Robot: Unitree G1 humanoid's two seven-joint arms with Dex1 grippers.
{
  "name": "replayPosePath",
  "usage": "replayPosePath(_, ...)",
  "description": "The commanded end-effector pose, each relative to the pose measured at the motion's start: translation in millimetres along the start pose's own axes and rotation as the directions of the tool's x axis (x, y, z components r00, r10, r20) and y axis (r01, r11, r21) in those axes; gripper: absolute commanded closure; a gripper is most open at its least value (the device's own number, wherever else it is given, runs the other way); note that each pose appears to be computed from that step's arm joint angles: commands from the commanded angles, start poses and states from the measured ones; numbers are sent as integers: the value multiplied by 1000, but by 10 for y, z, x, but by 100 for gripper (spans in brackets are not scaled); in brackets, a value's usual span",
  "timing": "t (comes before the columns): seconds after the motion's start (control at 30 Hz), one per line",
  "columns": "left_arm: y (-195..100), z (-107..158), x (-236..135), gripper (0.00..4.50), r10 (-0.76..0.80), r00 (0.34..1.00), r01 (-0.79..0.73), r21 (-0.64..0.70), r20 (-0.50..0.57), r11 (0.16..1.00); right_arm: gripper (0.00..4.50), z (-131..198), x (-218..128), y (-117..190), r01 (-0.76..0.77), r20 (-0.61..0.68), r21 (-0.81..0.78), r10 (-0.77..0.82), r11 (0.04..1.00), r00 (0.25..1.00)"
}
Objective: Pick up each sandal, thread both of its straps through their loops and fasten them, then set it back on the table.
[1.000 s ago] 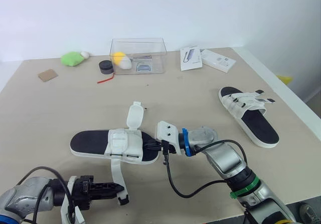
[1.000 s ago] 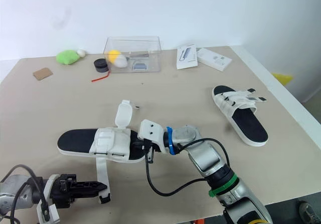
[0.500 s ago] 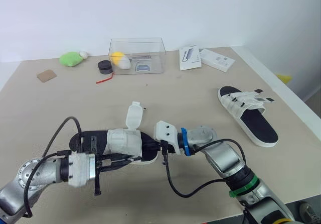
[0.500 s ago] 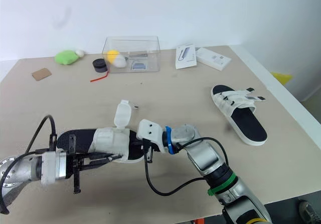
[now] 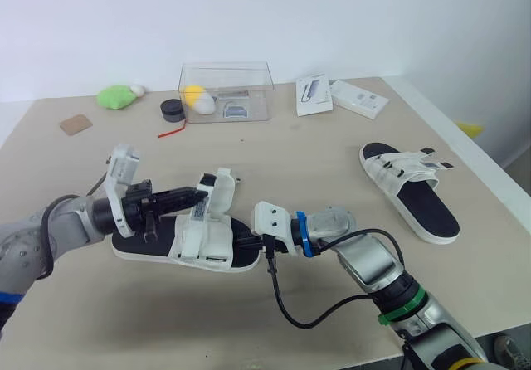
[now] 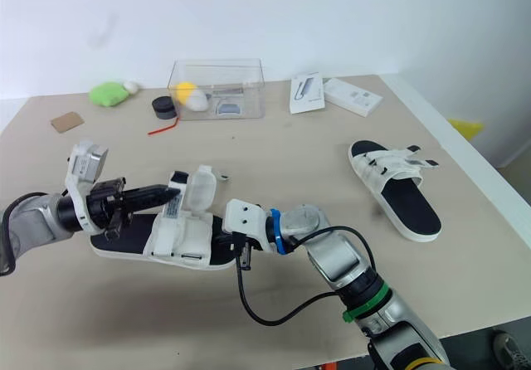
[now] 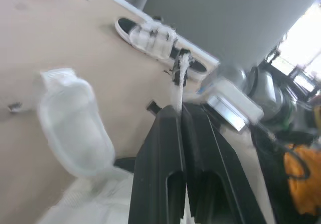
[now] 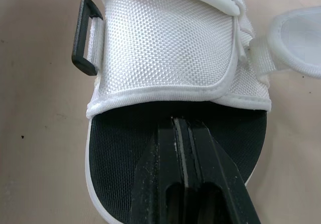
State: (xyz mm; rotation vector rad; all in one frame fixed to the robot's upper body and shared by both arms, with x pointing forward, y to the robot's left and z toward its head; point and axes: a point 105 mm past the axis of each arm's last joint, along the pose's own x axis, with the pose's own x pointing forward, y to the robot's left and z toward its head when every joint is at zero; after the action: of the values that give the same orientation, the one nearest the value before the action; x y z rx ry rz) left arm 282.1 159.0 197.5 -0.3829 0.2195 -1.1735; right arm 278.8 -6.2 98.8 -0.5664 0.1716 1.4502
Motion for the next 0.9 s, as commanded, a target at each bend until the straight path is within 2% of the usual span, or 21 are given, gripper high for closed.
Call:
replayPosePath(0.03, 77, 133, 2, 440, -16, 999, 17, -41, 34, 999, 450, -269, 72, 147, -48, -95, 62, 54, 997, 994)
replayPosePath(0.3, 302, 76, -9, 440, 53, 998, -47, -173, 32, 984, 450, -273, 62, 149, -20, -91, 77, 27, 997, 995)
replayPosePath(0.9, 537, -368, -169, 440, 193, 981, -191, -259, -20, 947, 450, -265, 67, 141, -15, -88, 76, 22, 997, 996)
